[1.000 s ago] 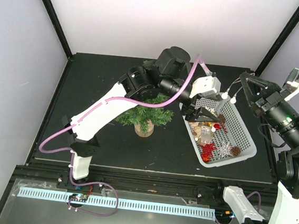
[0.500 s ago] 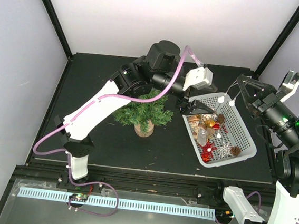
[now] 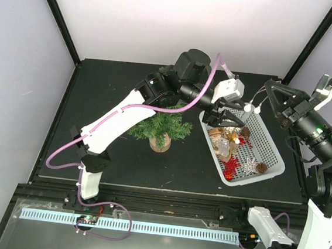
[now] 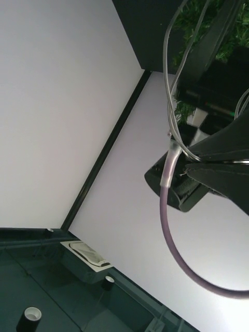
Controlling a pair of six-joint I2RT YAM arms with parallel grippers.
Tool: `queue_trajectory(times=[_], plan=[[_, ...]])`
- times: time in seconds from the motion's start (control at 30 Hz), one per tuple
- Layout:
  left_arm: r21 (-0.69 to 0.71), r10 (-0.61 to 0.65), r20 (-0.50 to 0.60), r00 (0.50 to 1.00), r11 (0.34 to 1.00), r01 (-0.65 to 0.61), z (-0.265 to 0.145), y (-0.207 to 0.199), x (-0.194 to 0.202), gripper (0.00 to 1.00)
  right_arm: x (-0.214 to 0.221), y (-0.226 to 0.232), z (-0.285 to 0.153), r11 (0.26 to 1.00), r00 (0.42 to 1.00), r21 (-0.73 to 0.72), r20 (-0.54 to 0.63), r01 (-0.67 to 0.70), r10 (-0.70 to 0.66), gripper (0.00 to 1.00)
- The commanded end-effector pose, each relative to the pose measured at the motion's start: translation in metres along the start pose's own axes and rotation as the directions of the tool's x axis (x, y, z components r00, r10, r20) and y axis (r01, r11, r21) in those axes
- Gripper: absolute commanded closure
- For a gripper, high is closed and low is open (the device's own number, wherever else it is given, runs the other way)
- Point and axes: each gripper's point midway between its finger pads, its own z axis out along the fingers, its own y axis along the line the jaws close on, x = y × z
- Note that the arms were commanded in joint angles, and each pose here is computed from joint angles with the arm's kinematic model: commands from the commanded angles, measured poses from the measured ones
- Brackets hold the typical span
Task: Decorate the small christmas tree
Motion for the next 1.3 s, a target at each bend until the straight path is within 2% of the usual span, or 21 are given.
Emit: queue_trajectory(times=[0.0,0.1,0.13,0.37,0.67,0.87,0.93,1.03,1.1,1.2,1.27], plan=[[-0.02,0.034,0.035,0.999,0.999,-0.033,0.002,0.003,-0.014,0.55,0.001,0.018,-0.003,0.999,1.0,-0.044,-0.016,0.022,-0.023,0.99],[-0.04,0.032,0.03,0.999,0.999,-0.031,0.003,0.008,-0.012,0.92,0.003,0.018,-0.004,0.999,1.0,-0.043,-0.018,0.021,-0.022,0.99],[-0.05,0.032,0.033,0.999,0.998,-0.03,0.002,0.009,-0.014,0.98,0.003,0.017,-0.004,0.999,1.0,-0.04,-0.019,0.019,-0.02,0.99],[-0.079,0.079,0.054,0.995,0.994,-0.075,-0.015,-0.001,-0.03,0.98,0.009,0.004,-0.006,1.0,1.0,-0.017,-0.026,0.015,-0.015,0.99],[-0.148,0.154,0.03,0.988,0.978,-0.149,-0.062,-0.027,-0.042,0.99,0.02,-0.014,-0.01,1.0,0.999,-0.002,-0.035,0.002,-0.002,0.98],[-0.197,0.202,0.009,0.979,0.961,-0.196,-0.09,-0.042,-0.049,0.98,0.029,-0.024,-0.013,1.0,0.999,0.012,-0.045,0.003,-0.003,0.92],[-0.211,0.212,0.008,0.977,0.956,-0.205,-0.095,-0.045,-0.054,0.99,0.032,-0.03,-0.014,1.0,0.999,0.018,-0.049,0.009,-0.009,0.82],[-0.231,0.233,0.018,0.972,0.947,-0.223,-0.102,-0.049,-0.064,0.98,0.036,-0.033,-0.017,1.0,0.998,0.018,-0.052,0.021,-0.021,0.57],[-0.246,0.249,0.03,0.968,0.941,-0.234,-0.108,-0.052,-0.071,0.99,0.04,-0.036,-0.019,0.999,0.998,0.023,-0.059,0.036,-0.035,0.45],[-0.264,0.276,0.045,0.96,0.93,-0.255,-0.115,-0.057,-0.079,0.98,0.046,-0.039,-0.026,0.997,0.995,0.04,-0.067,0.07,-0.067,0.34],[-0.278,0.288,0.053,0.956,0.924,-0.263,-0.119,-0.059,-0.083,0.98,0.051,-0.044,-0.029,0.994,0.993,0.057,-0.083,0.092,-0.087,0.3]])
